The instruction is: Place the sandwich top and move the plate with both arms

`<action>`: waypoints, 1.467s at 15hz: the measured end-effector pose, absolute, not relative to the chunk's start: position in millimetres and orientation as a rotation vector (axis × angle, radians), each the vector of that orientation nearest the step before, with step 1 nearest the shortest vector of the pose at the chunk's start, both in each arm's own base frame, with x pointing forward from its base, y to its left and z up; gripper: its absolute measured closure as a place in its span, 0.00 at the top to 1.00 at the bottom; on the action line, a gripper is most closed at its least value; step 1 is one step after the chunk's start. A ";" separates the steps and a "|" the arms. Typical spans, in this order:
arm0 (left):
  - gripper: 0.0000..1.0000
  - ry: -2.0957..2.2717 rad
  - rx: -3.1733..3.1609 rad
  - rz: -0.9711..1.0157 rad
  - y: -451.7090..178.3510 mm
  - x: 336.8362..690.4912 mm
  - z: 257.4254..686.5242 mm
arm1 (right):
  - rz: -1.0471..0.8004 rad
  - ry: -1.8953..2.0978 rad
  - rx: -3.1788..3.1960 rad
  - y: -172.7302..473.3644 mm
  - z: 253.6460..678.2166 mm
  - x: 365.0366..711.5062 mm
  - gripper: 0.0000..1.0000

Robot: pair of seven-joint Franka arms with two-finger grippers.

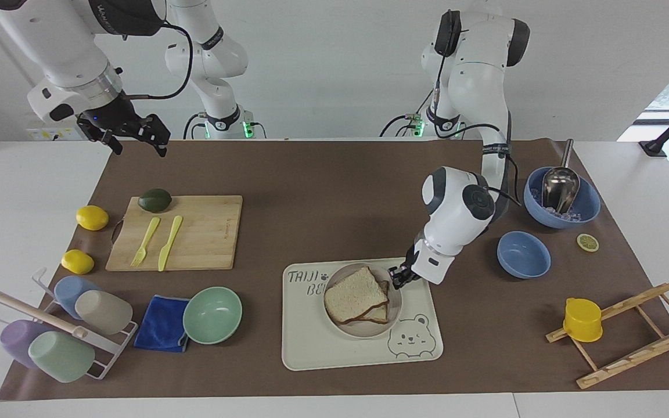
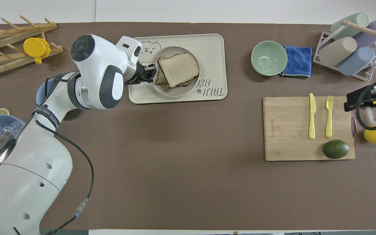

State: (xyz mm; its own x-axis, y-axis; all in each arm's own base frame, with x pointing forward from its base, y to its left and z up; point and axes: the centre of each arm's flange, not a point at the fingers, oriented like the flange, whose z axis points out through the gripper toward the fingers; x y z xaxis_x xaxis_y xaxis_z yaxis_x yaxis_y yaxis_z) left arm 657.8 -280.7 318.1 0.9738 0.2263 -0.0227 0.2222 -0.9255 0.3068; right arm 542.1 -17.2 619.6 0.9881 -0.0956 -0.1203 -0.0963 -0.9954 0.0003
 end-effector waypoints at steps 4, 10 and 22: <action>0.03 0.329 2.809 0.024 -280.4 658.3 318.5 | 0.189 0.151 -3.127 -17.2 619.6 542.1 1.00; 0.05 0.331 2.806 0.033 -278.9 659.4 321.1 | 0.189 0.151 -3.127 -17.2 619.6 542.1 1.00; 1.00 0.364 2.877 -0.024 -206.6 669.7 399.2 | 0.189 0.151 -3.127 -17.2 619.6 542.1 1.00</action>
